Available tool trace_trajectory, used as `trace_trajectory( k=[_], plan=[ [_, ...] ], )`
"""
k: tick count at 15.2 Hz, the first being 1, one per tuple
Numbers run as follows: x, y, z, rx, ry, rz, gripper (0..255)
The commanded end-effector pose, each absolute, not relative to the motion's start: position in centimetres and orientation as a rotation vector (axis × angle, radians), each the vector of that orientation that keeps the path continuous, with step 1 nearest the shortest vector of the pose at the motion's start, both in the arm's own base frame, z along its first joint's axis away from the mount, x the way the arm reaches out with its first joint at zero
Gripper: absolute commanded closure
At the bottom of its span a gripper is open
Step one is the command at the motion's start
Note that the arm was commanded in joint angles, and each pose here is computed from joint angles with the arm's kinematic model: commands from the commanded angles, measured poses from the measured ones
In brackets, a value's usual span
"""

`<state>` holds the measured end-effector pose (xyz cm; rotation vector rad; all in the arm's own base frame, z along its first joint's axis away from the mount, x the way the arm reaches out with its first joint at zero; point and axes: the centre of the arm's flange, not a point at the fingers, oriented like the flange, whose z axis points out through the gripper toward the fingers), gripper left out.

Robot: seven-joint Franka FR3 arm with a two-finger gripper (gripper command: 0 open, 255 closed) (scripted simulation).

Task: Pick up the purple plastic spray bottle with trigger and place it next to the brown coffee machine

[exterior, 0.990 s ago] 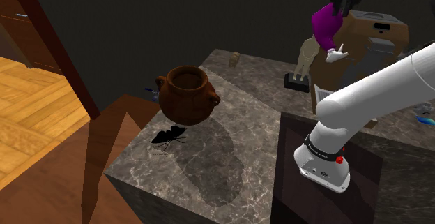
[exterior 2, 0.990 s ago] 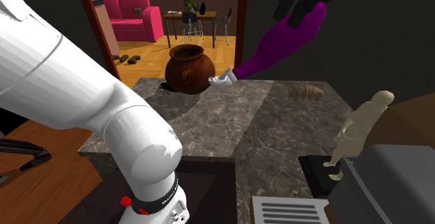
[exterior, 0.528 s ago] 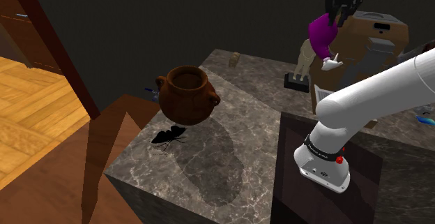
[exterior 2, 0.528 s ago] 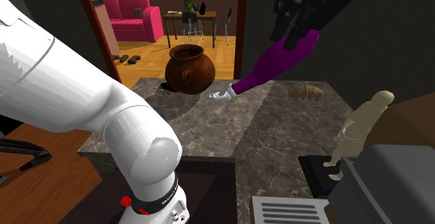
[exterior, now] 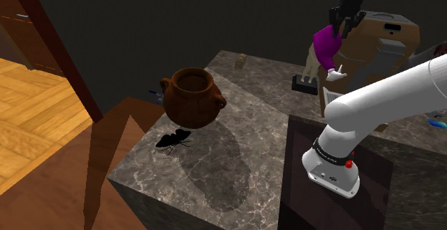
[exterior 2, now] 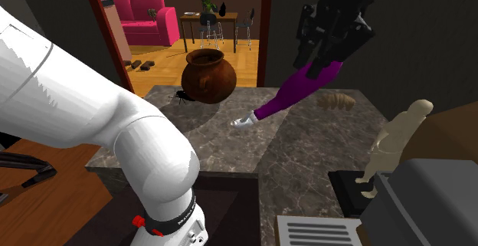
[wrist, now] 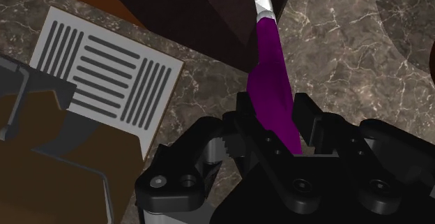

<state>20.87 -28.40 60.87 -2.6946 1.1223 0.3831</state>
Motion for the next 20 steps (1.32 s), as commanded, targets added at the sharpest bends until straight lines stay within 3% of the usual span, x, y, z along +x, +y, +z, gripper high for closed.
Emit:
trace_trajectory(
  k=[1, 20],
  plan=[
    [20.9, -28.3, 59.8, -2.695, 1.122, 0.383, 255],
    [20.9, -28.3, 49.7, -2.695, 1.122, 0.383, 255]
  ],
)
